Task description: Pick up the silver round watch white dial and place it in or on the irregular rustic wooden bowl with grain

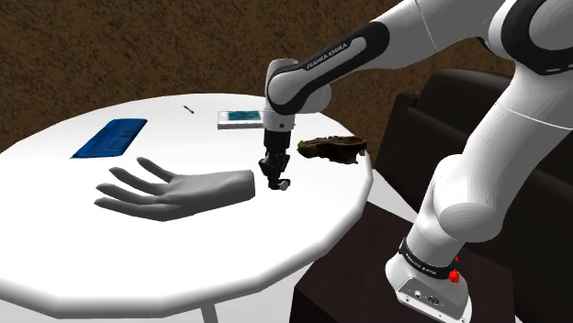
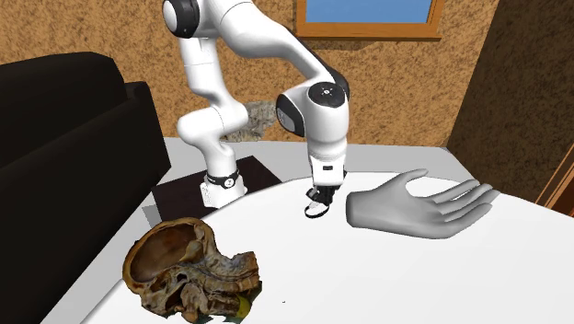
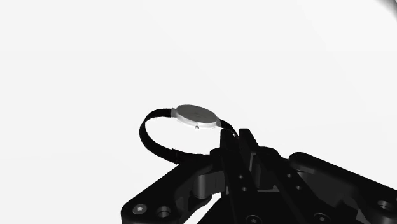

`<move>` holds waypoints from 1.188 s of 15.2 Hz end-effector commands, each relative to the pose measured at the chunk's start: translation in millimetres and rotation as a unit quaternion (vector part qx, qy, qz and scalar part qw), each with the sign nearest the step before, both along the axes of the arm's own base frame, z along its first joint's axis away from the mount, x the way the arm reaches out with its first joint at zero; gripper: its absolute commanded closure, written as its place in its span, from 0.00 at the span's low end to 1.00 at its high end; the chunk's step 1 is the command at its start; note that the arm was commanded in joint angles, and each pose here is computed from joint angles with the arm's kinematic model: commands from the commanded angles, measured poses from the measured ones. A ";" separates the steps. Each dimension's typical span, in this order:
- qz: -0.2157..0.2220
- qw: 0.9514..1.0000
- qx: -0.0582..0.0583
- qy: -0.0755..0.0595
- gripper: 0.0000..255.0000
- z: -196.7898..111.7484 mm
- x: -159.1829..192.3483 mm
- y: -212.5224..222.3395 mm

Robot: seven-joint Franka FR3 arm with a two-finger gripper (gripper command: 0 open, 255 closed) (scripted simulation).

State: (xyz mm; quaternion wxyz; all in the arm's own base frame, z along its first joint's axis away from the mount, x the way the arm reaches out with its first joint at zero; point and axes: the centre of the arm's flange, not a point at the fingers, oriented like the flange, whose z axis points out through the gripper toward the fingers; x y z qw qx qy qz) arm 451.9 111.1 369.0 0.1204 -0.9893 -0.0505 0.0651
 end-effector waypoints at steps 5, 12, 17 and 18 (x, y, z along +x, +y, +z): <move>0.000 1.000 0.000 0.000 1.00 32.3 0.3 -0.8; 0.000 1.000 0.000 0.000 1.00 69.3 0.3 -0.8; 0.000 1.000 0.000 0.000 1.00 95.7 0.3 -0.8; 0.000 1.000 0.000 0.000 1.00 101.0 0.3 -0.8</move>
